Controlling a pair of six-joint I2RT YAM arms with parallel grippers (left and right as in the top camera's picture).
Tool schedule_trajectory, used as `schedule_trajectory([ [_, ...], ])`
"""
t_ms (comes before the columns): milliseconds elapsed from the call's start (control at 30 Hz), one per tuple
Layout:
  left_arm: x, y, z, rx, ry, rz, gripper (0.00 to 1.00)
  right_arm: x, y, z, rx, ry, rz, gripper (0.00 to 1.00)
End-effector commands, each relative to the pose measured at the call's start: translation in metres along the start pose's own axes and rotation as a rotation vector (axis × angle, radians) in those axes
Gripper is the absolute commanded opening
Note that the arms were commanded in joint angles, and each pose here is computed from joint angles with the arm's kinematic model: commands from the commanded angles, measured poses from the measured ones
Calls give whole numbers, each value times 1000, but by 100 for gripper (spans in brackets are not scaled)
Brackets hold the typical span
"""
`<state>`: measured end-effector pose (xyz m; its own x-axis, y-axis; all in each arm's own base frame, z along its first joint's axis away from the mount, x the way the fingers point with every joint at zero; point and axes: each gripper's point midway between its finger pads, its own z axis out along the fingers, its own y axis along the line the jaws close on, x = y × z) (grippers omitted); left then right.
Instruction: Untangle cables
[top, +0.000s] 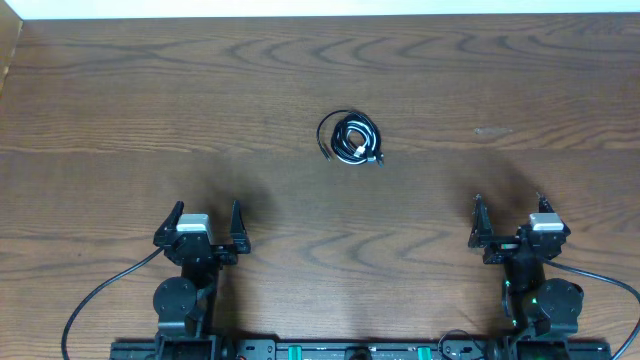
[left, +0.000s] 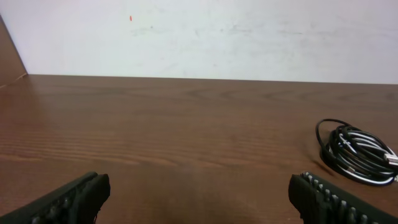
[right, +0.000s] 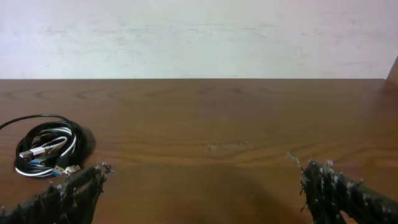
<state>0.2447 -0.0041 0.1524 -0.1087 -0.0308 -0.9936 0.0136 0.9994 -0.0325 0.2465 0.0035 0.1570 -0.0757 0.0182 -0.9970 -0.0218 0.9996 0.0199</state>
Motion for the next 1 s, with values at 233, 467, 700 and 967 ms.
schedule_trajectory([
  [233,16,1,1,-7,46,14,98,0,-3,0,14,-1,11,99],
  [467,16,1,1,-7,46,14,98,-5,42,-6,-251,8,242,99],
  [700,12,-34,-2,201,31,4,98,-23,60,-12,-374,4,527,99],
  [967,-52,-88,-30,550,-151,-179,98,-96,73,-37,-512,-264,401,99],
])
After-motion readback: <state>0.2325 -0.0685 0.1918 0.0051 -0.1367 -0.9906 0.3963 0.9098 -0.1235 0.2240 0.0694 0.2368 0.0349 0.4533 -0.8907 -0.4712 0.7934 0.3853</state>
